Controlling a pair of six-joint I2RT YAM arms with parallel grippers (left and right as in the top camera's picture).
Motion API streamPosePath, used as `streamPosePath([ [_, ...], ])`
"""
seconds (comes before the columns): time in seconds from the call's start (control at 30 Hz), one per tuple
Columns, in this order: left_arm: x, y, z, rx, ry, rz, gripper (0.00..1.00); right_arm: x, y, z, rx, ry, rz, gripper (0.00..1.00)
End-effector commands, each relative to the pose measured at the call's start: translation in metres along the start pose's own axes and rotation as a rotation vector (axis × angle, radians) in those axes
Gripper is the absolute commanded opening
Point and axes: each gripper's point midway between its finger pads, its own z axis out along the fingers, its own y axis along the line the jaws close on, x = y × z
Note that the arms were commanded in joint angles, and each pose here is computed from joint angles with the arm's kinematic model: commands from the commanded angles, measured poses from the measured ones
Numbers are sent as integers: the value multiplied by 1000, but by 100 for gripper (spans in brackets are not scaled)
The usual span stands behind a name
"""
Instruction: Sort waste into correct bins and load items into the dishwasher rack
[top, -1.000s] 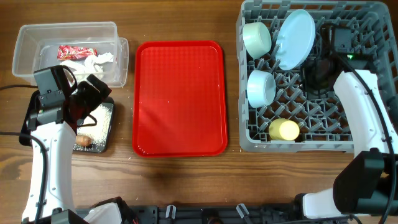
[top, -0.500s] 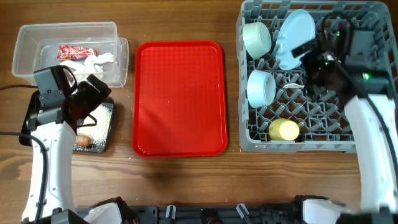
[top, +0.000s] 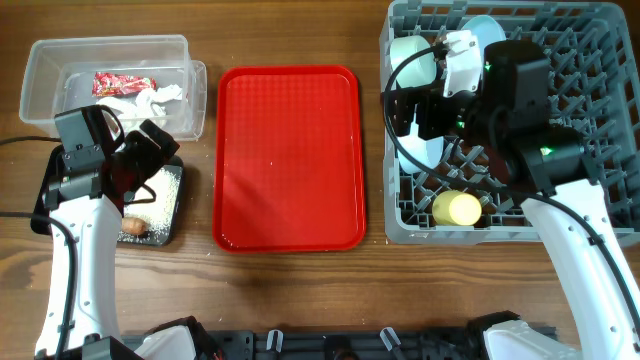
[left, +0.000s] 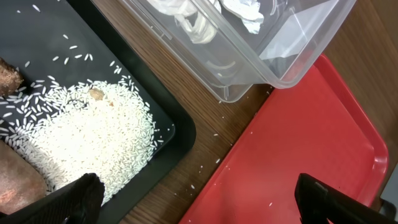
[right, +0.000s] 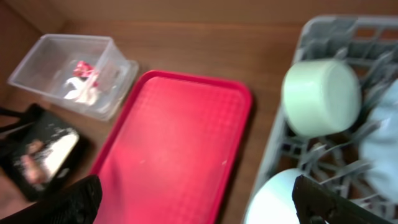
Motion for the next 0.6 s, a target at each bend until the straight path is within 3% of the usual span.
streamPosePath([
  [0.0,0,-3,0,10,3,22,100,-25,-31,-45,243,-136,-90,100],
  [0.17,0,-3,0,10,3,23,100,-25,-39,-94,222,-404,-223,100],
  [0.3,0,-3,0,10,3,23,100,31,-48,-100,255,-581,-265,100],
  [0.57,0,-3,0,10,3,23,100,125,-55,-94,275,-745,-309,100],
])
